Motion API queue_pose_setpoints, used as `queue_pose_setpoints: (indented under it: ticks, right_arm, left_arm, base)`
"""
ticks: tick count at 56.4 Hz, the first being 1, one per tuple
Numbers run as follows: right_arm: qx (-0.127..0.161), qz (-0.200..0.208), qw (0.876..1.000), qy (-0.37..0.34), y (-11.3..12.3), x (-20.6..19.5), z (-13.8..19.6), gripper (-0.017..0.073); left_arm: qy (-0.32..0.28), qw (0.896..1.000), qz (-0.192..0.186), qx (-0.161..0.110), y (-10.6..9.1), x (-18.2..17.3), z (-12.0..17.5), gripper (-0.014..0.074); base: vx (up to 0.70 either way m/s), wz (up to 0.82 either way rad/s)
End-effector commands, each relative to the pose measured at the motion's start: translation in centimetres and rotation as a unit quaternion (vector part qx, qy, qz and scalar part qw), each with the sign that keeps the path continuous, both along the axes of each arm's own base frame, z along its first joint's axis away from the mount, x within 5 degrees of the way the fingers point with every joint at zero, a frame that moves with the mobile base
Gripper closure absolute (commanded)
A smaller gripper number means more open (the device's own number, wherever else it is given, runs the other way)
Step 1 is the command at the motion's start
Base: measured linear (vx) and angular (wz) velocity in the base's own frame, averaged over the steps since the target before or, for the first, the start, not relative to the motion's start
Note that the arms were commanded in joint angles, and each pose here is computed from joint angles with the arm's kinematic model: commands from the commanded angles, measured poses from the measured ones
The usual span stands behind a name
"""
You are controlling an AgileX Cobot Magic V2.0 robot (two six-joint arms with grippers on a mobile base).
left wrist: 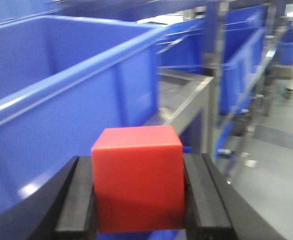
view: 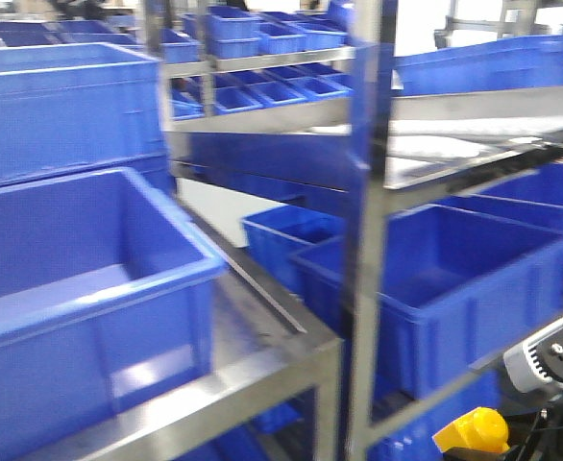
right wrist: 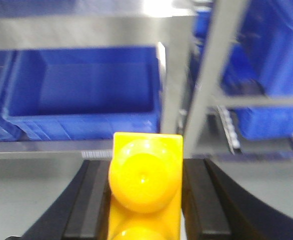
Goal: Pick red and yellow blocks into blue bin
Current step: 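Drive along the shelves of blue bins to the large blue bin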
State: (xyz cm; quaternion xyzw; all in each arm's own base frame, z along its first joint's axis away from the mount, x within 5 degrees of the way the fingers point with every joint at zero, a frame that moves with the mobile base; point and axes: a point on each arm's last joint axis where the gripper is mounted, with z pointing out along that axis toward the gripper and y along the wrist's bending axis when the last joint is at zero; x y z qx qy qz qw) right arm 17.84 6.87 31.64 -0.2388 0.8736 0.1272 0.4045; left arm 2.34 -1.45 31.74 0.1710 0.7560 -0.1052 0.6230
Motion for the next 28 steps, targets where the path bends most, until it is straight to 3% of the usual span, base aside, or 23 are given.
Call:
queue_pose_setpoints:
  ticks: [1,28]
  right_arm:
    - [0.017,-0.010,0.999,-0.046,-0.03,0.29,1.55,0.0303]
    - [0.017,-0.010,0.999,-0.046,-0.03,0.29,1.55,0.0303]
  left_arm:
    - [-0.040,0.999,0.002,-0.022,-0.05,0.25,1.43,0.0308]
    - [-0.040,0.999,0.002,-0.022,-0.05,0.25,1.43,0.0308]
  base:
    - [0.13,0.50]
    - [0.11,0.49]
